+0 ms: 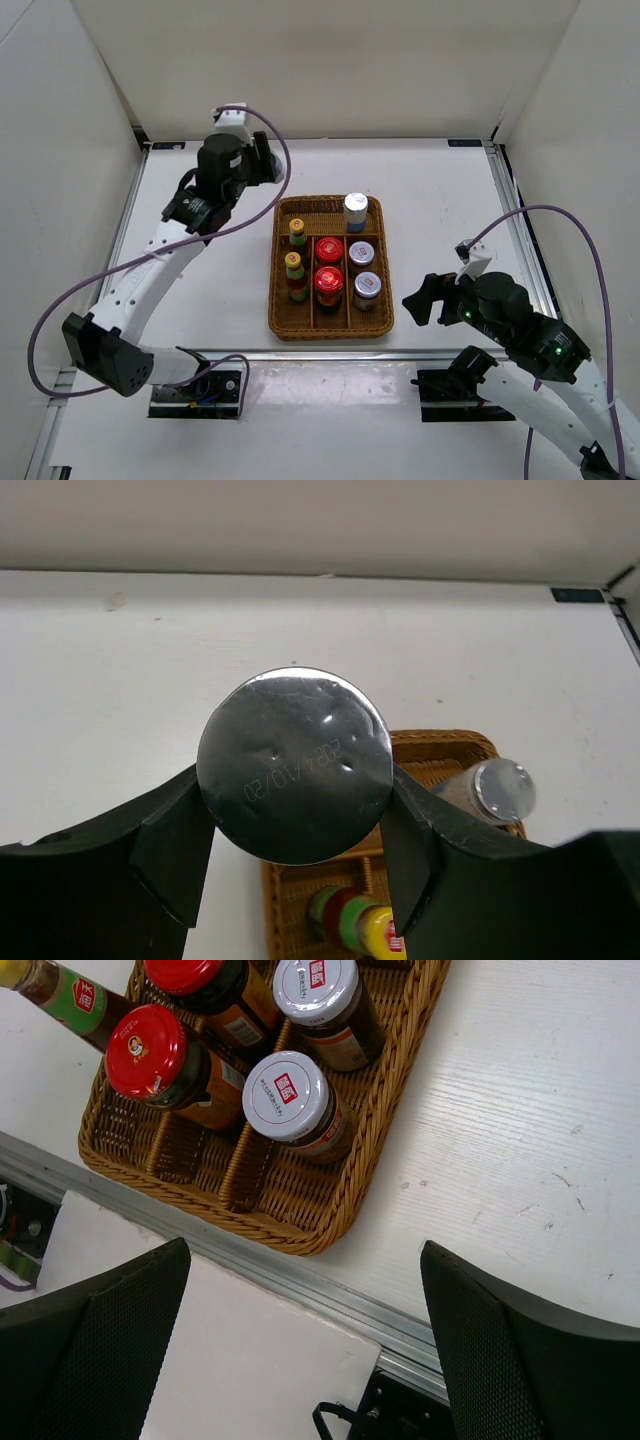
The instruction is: Organize the condiment bottles
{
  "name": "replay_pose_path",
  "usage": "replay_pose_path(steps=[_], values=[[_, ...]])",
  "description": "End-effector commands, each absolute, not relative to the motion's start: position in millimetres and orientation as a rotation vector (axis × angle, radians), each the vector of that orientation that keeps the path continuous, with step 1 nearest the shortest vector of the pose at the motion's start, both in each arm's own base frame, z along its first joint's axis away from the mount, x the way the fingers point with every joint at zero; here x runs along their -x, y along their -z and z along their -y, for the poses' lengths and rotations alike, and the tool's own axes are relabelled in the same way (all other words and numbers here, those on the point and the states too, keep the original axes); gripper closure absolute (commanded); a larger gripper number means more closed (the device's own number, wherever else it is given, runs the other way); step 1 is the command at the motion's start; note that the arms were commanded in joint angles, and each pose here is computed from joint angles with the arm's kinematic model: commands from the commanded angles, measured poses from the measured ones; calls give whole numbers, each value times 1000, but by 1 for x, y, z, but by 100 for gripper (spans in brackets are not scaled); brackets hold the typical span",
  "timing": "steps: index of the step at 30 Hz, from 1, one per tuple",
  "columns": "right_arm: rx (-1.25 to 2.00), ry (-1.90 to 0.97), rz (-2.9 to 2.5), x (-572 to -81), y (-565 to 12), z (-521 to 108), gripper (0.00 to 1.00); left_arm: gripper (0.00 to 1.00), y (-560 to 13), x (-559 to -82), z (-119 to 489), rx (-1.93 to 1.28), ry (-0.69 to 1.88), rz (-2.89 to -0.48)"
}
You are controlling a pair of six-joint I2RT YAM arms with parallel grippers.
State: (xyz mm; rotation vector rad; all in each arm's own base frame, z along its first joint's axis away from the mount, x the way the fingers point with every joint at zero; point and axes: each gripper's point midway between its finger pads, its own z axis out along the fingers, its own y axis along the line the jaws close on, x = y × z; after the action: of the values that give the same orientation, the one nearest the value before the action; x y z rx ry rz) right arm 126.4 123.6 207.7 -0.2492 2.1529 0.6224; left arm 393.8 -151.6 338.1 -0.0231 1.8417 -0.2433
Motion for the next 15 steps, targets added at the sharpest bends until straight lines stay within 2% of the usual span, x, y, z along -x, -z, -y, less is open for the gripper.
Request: replay_pose_path(steps=[1, 6, 14, 15], values=[[264, -630, -2129, -129, -211, -127, 1, 44, -336, -401, 192, -96, 342, -1836], [262, -635, -2120, -128, -213, -126, 1, 44, -305, -412, 228, -168, 366, -1874], [244, -637, -2112, -129, -214, -125, 1, 44, -265, -423, 253, -219, 364, -1945], [244, -637, -2112, -129, -214, -125, 1, 42, -258, -425, 254, -221, 360, -1955]])
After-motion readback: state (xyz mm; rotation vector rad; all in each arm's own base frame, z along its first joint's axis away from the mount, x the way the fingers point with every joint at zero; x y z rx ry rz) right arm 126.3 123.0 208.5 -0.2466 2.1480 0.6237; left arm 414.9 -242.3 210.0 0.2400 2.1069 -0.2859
